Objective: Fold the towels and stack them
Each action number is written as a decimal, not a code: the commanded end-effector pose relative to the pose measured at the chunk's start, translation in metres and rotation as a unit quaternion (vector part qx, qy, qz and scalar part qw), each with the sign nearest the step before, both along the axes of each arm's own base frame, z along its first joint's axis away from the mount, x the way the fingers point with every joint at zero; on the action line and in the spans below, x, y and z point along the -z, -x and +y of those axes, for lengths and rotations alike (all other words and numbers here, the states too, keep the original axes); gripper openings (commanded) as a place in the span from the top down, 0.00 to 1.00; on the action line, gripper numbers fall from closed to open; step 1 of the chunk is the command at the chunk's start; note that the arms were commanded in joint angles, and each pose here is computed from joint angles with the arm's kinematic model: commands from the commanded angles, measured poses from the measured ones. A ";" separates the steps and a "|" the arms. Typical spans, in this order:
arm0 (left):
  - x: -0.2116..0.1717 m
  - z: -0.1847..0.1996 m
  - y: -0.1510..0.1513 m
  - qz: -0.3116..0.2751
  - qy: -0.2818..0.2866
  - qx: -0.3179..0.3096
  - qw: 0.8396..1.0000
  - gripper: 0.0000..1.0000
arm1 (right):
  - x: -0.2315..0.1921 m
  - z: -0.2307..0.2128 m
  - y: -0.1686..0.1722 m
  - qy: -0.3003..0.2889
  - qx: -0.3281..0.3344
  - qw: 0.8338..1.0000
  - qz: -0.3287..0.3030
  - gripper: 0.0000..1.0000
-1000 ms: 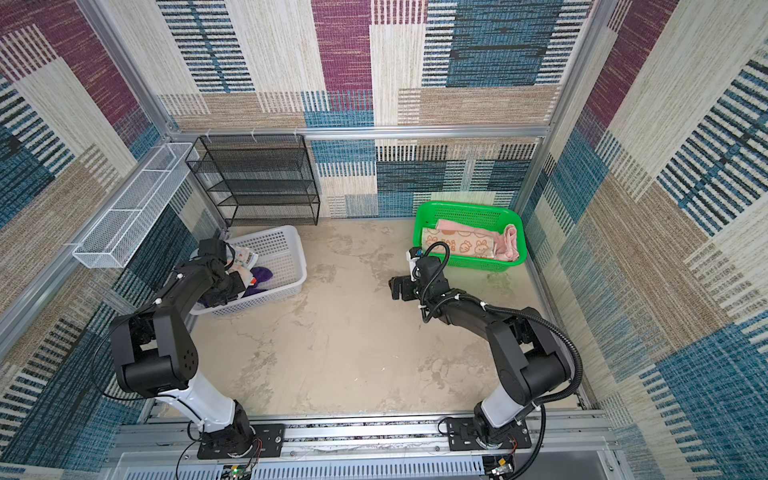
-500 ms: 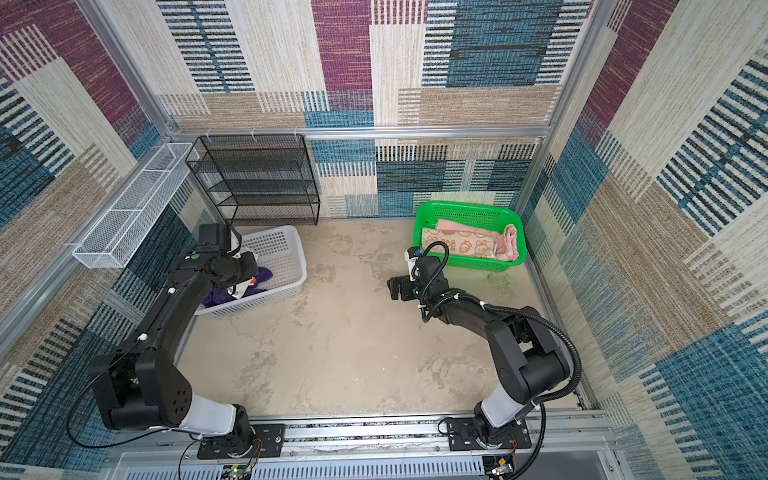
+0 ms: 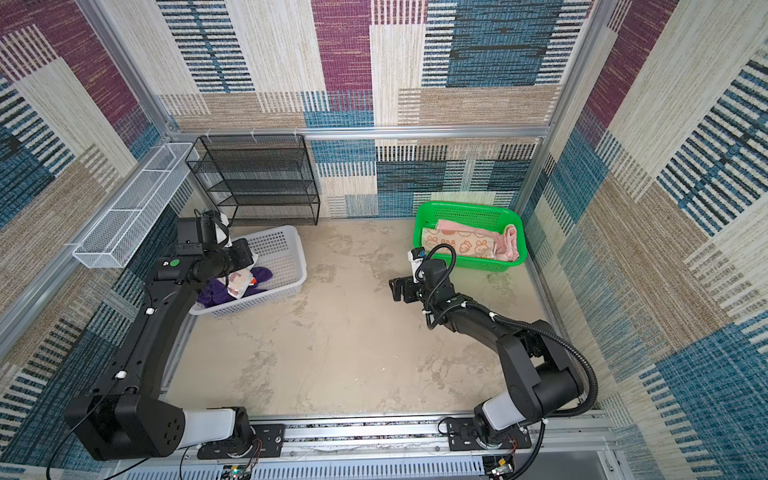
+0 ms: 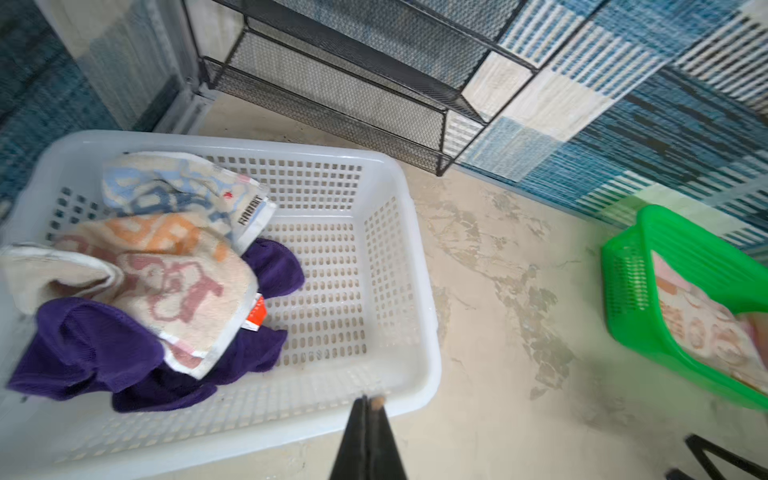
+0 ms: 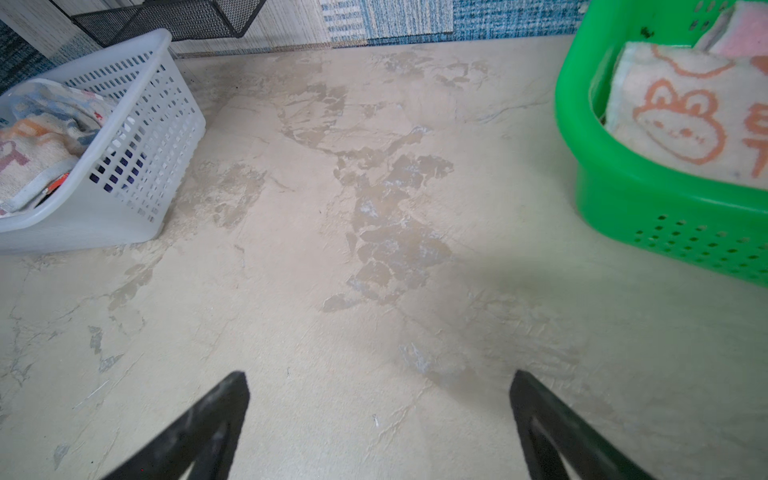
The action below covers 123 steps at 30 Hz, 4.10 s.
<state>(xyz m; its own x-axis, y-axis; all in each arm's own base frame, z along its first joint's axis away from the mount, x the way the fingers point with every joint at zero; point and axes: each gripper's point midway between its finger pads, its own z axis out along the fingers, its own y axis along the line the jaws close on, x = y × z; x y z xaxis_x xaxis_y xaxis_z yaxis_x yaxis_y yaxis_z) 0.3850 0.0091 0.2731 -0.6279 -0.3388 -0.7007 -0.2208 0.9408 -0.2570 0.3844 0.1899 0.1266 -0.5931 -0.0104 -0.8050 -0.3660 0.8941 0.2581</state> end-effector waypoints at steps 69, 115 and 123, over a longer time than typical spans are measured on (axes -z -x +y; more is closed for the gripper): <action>0.050 0.035 -0.045 -0.040 0.201 0.001 0.979 1.00 | 0.001 0.000 0.003 0.000 -0.003 1.000 -0.009 0.00; 0.147 0.011 -0.015 0.108 0.156 -0.017 0.982 0.82 | -0.001 0.007 0.002 -0.022 -0.007 1.000 0.009 0.00; 0.085 0.002 -0.022 0.030 0.152 0.003 0.988 1.00 | -0.001 0.006 0.001 -0.022 -0.004 1.000 0.008 0.00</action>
<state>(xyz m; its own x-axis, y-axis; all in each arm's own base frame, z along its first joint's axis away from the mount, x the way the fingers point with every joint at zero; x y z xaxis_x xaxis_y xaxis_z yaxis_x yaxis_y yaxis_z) 0.4009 0.0126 0.1578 -0.7057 -0.5300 -0.4702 -0.2892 0.8213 -0.4918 0.3805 0.1933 0.1215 -0.6233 0.0056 -0.7819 -0.3596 0.8859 0.2931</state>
